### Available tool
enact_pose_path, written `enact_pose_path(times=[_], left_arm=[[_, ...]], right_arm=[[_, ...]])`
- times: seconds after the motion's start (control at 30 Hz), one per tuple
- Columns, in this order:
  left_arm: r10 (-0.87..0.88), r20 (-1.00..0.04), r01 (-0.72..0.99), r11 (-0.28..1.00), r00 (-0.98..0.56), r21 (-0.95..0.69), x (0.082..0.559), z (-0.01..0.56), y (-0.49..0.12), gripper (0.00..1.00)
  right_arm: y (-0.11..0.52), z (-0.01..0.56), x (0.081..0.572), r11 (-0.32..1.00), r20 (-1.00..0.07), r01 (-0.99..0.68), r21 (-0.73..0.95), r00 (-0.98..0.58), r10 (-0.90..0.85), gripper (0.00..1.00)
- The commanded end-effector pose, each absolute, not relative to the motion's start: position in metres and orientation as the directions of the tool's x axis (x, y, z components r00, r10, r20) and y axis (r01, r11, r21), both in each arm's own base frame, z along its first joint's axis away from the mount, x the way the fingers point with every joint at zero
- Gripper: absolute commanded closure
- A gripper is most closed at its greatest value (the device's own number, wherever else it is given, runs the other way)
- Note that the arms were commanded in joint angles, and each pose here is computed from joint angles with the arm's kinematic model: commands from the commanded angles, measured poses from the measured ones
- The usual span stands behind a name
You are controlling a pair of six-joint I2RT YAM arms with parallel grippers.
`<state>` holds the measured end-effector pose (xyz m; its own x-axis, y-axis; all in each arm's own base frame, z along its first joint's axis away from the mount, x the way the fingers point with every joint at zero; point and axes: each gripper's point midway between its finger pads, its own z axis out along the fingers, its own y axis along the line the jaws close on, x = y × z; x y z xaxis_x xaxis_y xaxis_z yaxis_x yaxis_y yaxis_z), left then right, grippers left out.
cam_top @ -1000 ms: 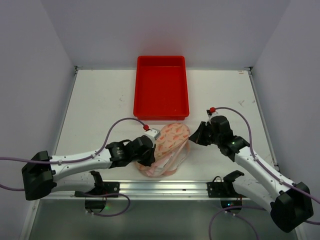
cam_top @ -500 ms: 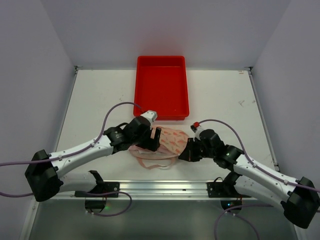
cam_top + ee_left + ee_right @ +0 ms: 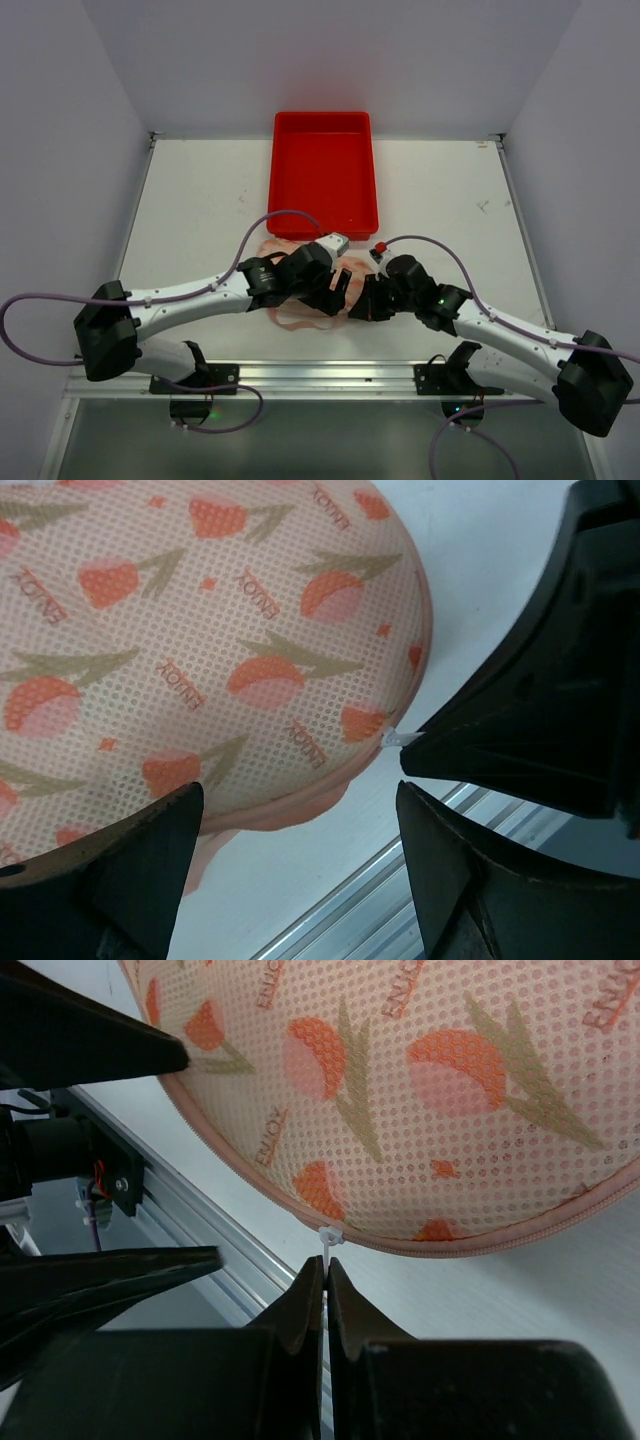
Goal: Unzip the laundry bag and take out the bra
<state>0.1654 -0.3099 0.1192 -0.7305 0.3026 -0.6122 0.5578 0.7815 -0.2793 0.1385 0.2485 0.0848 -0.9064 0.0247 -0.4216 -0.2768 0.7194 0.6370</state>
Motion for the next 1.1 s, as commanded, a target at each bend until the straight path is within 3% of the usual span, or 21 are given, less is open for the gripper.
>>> enact_pose_path(times=[0.0, 0.33, 0.53, 0.63, 0.67, 0.73, 0.83, 1.07], left_arm=[[0.263, -0.617, 0.522, 0.804, -0.742, -0.286, 0.170, 0.117, -0.324, 0.19], [0.287, -0.653, 0.526, 0.826, -0.701, -0.202, 0.178, 0.097, -0.325, 0.19], [0.322, -0.616, 0.531, 0.827, -0.719, -0.187, 0.174, 0.072, -0.327, 0.32], [0.327, -0.603, 0.527, 0.829, -0.728, -0.186, 0.172, 0.064, -0.325, 0.44], [0.329, -0.603, 0.528, 0.829, -0.726, -0.183, 0.172, 0.063, -0.324, 0.57], [0.333, -0.604, 0.530, 0.829, -0.724, -0.179, 0.172, 0.062, -0.323, 0.71], [0.339, -0.611, 0.534, 0.829, -0.715, -0.165, 0.172, 0.063, -0.319, 1.00], [0.348, -0.602, 0.524, 0.840, -0.718, -0.140, 0.160, 0.053, -0.286, 1.00]], right_arm=[[0.263, 0.108, 0.150, 0.677, -0.471, -0.314, 0.665, -0.880, 0.055, 1.00], [0.264, 0.105, 0.149, 0.670, -0.463, -0.314, 0.672, -0.885, 0.049, 1.00], [0.263, 0.107, 0.149, 0.670, -0.472, -0.316, 0.672, -0.880, 0.059, 1.00], [0.262, 0.109, 0.150, 0.670, -0.475, -0.315, 0.672, -0.878, 0.064, 1.00], [0.262, 0.109, 0.150, 0.672, -0.477, -0.314, 0.671, -0.876, 0.068, 1.00], [0.260, 0.108, 0.150, 0.678, -0.477, -0.309, 0.667, -0.876, 0.069, 1.00], [0.252, 0.104, 0.151, 0.709, -0.476, -0.285, 0.645, -0.876, 0.081, 1.00], [0.205, 0.094, 0.173, 0.788, -0.487, -0.131, 0.601, -0.843, 0.230, 1.00]])
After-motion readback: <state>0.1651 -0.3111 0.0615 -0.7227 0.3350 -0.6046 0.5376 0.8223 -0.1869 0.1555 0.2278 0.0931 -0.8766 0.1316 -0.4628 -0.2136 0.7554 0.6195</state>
